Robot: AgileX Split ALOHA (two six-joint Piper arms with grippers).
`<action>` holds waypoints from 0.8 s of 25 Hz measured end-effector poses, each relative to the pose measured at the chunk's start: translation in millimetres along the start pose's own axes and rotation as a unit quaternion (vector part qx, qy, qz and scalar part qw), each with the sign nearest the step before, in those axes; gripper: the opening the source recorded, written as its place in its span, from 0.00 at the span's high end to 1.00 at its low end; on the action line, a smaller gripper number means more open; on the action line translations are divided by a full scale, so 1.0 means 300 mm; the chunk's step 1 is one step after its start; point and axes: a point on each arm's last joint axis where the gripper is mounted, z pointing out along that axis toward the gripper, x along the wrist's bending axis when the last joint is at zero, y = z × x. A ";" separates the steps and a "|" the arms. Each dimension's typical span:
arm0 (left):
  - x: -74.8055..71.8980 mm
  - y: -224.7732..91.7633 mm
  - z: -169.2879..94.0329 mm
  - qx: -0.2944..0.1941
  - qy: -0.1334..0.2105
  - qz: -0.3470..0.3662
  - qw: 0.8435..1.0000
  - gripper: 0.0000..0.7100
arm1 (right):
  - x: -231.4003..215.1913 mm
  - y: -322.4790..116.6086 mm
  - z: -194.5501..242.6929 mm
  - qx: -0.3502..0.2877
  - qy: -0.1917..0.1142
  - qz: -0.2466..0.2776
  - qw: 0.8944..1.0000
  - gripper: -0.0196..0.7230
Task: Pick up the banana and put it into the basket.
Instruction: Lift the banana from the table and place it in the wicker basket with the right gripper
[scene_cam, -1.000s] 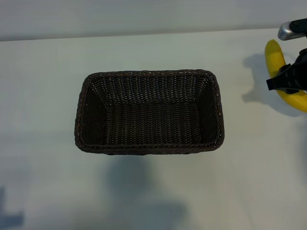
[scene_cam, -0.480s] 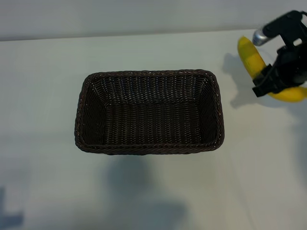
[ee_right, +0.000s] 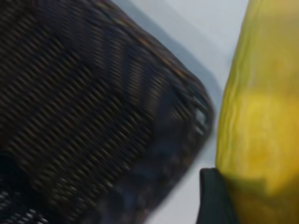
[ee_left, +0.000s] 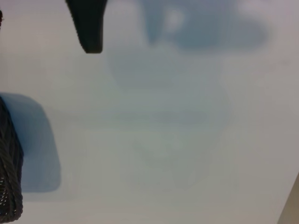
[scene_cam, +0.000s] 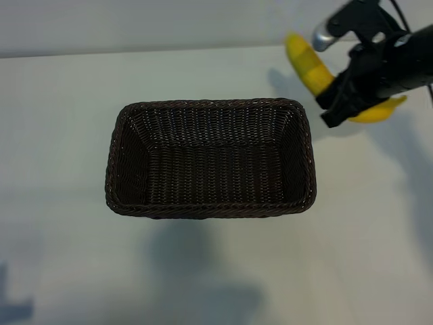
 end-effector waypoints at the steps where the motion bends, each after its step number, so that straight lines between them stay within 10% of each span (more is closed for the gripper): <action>1: 0.000 0.000 0.000 0.000 0.000 0.000 1.000 0.33 | 0.014 0.011 0.001 -0.003 0.004 -0.007 1.000 0.40; 20: 0.000 0.000 0.000 0.000 0.000 0.000 1.000 0.33 | 0.325 0.110 0.031 -0.033 0.083 -0.155 0.984 0.40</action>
